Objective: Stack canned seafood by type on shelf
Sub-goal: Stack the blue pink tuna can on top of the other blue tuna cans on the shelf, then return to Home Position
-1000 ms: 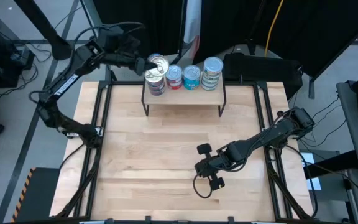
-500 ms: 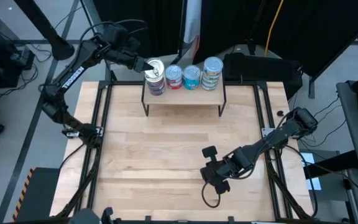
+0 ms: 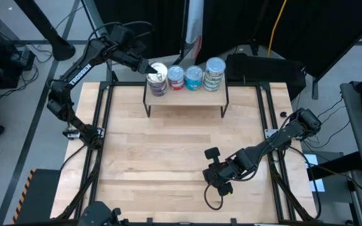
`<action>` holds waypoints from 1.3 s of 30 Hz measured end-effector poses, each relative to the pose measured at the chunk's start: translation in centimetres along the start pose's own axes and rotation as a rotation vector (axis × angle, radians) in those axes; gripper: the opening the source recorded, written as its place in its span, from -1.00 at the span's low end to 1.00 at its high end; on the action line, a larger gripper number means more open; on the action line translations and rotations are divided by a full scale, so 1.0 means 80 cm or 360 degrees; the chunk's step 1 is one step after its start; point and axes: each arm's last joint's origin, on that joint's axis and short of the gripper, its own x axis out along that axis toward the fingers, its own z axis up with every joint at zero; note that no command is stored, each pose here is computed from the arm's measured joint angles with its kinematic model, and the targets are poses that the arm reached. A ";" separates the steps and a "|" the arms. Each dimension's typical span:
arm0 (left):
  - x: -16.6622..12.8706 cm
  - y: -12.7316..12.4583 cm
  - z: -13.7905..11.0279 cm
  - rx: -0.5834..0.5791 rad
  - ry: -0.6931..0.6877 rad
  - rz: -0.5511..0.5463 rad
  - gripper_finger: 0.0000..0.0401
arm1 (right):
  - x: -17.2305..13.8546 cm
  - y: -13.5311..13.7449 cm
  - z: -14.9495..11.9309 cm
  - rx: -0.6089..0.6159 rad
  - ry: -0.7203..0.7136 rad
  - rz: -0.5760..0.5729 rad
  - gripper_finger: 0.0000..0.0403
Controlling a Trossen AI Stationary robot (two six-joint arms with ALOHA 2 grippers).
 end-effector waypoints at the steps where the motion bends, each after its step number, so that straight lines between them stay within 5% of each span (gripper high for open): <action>1: 0.000 0.000 -0.001 -0.0002 0.0011 -0.0002 -0.04 | 0.000 0.000 0.000 -0.0001 0.0005 -0.0001 -1.00; 10: -0.001 0.001 -0.002 -0.0021 0.0011 0.0059 -0.01 | 0.000 0.000 0.000 -0.0001 0.0005 -0.0001 -1.00; 20: -0.002 0.005 -0.001 -0.0002 -0.0038 0.0295 0.39 | 0.000 0.000 0.000 -0.0001 0.0005 0.0000 -1.00; 26: -0.015 0.000 -0.004 0.0164 -0.0092 0.0458 0.44 | 0.000 0.000 0.000 -0.0001 0.0006 -0.0001 -1.00; 34: -0.072 -0.042 -0.026 0.0334 -0.0292 0.0483 0.45 | -0.007 -0.004 0.000 0.0015 -0.0032 -0.0121 -1.00; 39: -0.122 -0.094 -0.065 0.0613 -0.0457 0.0411 0.45 | -0.046 -0.016 -0.001 -0.0023 -0.0172 -0.0258 -1.00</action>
